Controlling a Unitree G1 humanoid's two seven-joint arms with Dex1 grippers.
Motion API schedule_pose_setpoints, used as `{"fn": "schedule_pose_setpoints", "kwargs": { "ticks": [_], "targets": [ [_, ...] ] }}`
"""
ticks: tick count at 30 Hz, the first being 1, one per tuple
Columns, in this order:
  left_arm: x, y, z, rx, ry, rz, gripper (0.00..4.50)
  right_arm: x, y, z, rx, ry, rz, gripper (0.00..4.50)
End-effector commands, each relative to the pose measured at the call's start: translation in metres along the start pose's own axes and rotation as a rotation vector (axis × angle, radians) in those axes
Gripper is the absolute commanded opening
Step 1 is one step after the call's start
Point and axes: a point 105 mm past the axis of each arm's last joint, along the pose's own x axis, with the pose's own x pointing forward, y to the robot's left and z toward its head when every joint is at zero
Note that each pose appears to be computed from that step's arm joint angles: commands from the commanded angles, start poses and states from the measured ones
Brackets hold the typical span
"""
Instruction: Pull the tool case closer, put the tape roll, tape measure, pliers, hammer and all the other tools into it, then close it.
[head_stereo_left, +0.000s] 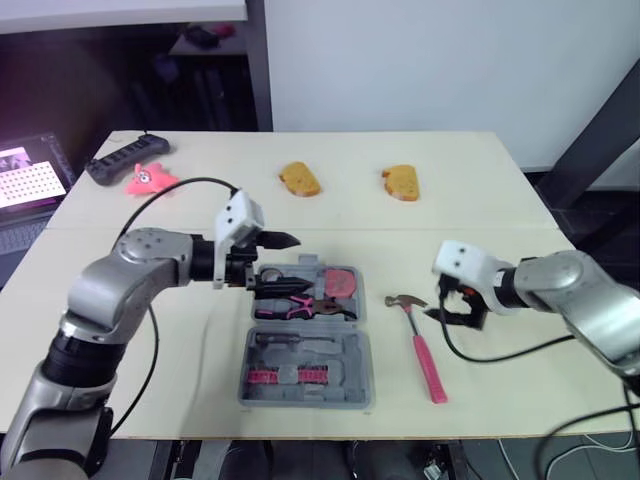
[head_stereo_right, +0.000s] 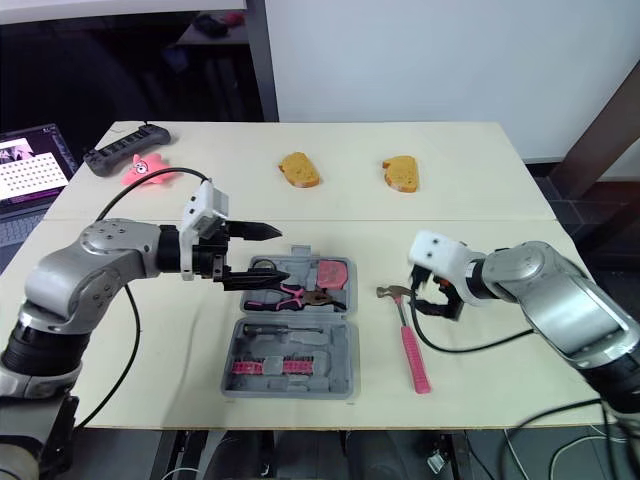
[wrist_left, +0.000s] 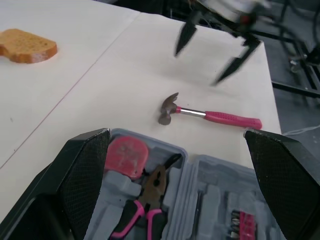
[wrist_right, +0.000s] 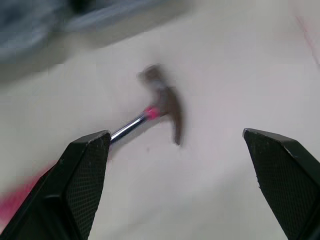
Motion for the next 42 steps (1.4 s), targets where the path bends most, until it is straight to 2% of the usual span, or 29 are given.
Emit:
{"fn": "schedule_pose_setpoints", "kwargs": {
  "ticks": [1,8,17,19,21,25,27,28,34,38,42],
  "targets": [
    [-0.005,-0.006,0.012,0.06,-0.034,0.019,4.5,0.009,0.0,0.001,-0.44,0.067,0.126,4.46],
    [-0.008,-0.009,0.007,0.054,-0.022,0.056,4.5,0.041,-0.006,-0.007,-1.033,0.127,0.226,4.46],
    [-0.012,-0.008,0.008,0.043,-0.016,0.082,4.5,0.069,0.006,-0.011,-1.272,0.092,0.345,4.46],
    [-0.012,-0.009,0.007,0.042,-0.014,0.081,4.5,0.076,0.008,-0.013,-1.289,0.098,0.357,3.93],
    [-0.012,-0.009,0.007,0.043,-0.014,0.082,4.5,0.081,0.008,-0.016,-1.291,0.11,0.368,3.2],
    [-0.012,-0.01,0.008,0.047,-0.015,0.078,4.5,0.08,0.003,-0.016,-1.274,0.132,0.355,1.12],
    [-0.011,-0.01,0.008,0.051,-0.016,0.075,4.5,0.076,-0.003,-0.016,-1.232,0.15,0.326,0.18],
    [-0.01,-0.01,0.008,0.051,-0.017,0.074,4.5,0.073,-0.006,-0.017,-1.211,0.162,0.322,0.08],
    [-0.006,-0.005,0.008,0.077,-0.017,0.085,4.5,0.047,-0.012,-0.019,-0.931,0.156,0.251,0.08],
    [-0.003,-0.005,0.009,0.08,-0.028,0.065,4.5,0.013,-0.009,-0.034,-0.495,0.147,0.19,0.08],
    [0.001,-0.007,0.007,0.082,-0.03,0.027,4.5,0.0,0.002,-0.046,-0.024,0.191,0.13,0.08]
  ]
}}
